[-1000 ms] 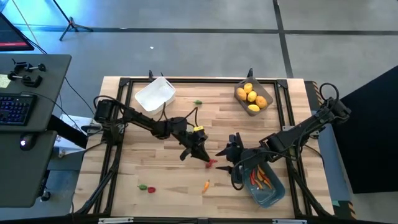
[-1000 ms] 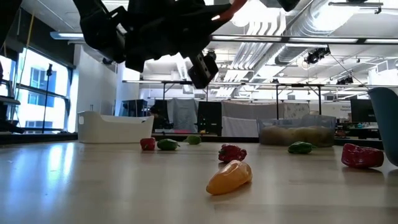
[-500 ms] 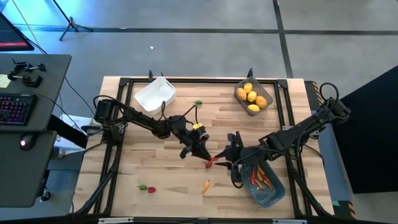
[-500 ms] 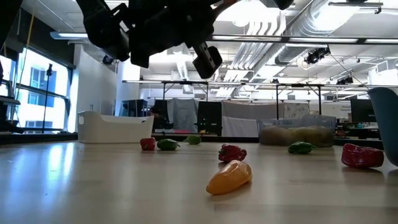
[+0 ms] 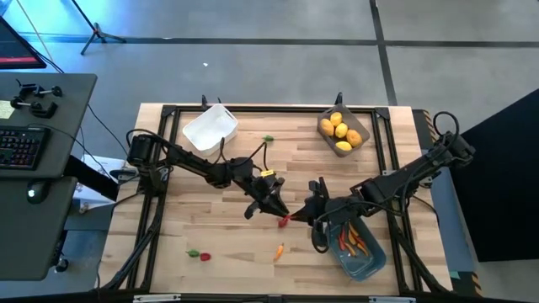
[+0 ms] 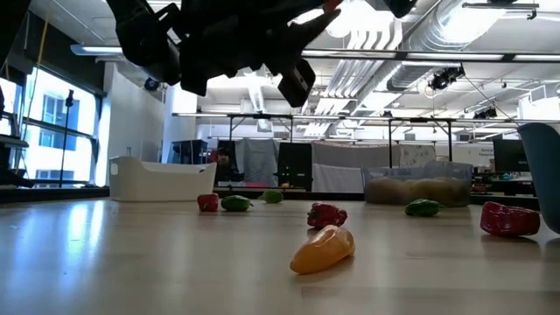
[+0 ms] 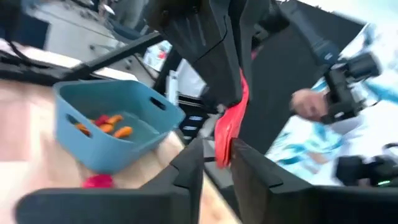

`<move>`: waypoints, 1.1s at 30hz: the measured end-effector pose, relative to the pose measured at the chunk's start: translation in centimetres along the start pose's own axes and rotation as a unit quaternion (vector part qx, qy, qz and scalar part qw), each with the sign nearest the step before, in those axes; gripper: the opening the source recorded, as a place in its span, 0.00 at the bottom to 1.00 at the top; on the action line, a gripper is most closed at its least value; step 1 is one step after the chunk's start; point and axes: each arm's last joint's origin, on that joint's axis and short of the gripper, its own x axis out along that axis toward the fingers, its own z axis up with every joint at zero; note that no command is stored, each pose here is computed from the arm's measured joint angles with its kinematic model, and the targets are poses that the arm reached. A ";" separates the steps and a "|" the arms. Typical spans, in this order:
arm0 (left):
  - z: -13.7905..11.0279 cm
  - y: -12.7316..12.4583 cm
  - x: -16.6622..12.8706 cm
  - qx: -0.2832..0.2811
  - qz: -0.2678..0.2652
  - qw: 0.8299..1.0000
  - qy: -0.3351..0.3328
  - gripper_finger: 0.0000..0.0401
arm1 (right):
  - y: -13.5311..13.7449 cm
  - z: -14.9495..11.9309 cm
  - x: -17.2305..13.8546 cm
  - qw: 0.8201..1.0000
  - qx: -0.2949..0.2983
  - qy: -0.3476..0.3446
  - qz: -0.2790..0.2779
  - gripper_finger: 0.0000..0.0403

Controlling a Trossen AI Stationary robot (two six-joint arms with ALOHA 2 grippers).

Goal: Sort produce into baskets
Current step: Put the orange chili pepper into the blue bin

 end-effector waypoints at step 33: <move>-7.5 -3.0 -0.7 0.159 0.128 0.977 0.056 0.27 | 2.7 -11.9 -4.1 0.841 0.360 0.398 -0.062 0.06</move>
